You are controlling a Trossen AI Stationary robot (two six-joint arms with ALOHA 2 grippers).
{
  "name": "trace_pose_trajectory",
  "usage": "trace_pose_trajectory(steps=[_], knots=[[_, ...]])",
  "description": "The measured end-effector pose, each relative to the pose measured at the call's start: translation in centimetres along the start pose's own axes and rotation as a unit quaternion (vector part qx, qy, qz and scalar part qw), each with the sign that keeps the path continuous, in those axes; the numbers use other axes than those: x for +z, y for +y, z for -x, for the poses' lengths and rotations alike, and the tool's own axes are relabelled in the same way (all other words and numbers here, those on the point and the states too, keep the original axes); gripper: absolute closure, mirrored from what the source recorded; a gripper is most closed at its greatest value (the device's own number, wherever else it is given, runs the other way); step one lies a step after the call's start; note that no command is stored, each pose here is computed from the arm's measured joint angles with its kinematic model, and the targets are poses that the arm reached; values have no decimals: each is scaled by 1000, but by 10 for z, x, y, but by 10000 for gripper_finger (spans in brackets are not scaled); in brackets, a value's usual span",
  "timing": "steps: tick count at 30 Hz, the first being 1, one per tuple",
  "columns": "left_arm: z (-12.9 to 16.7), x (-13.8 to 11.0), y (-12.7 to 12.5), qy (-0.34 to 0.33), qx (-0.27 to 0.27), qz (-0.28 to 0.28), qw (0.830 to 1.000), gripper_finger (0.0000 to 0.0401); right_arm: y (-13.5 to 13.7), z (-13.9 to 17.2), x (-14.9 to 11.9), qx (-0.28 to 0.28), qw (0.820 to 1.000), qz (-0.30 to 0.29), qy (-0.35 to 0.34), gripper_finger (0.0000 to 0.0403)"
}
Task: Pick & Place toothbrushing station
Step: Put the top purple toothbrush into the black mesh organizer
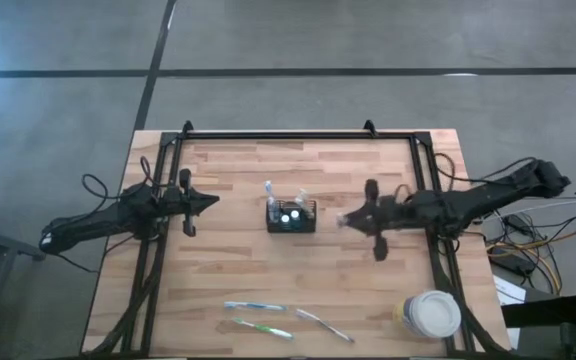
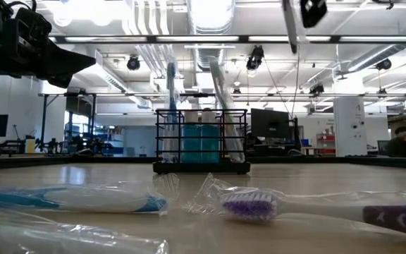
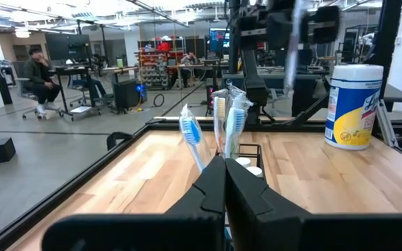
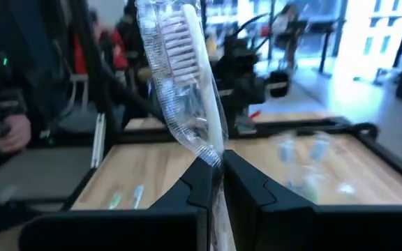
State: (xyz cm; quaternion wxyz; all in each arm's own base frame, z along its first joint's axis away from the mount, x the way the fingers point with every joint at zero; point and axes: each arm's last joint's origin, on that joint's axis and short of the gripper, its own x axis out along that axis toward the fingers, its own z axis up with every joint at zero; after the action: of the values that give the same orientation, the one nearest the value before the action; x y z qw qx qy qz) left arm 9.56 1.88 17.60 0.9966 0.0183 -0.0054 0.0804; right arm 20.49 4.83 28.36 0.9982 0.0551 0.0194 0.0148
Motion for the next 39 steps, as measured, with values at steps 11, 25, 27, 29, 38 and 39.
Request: trace_pose_trajectory(steps=[11,25,27,29,38,39], knots=[[0,0,0,0,0,1,1000,398,-22,53,-43,-4,993,-15,-114,386],[0,0,0,0,0,1,1000,398,-33,76,-73,-33,988,-6,-152,386],[0,0,0,0,0,1,1000,398,-35,78,-76,-37,987,-15,-155,386],[0,0,0,0,0,1,1000,398,-38,80,-80,-42,986,-23,-157,386],[0,0,0,1,0,1,1000,398,-43,81,-89,-55,986,-36,-151,386],[0,0,0,1,0,1,1000,398,-43,81,-89,-55,986,-36,-151,386]])
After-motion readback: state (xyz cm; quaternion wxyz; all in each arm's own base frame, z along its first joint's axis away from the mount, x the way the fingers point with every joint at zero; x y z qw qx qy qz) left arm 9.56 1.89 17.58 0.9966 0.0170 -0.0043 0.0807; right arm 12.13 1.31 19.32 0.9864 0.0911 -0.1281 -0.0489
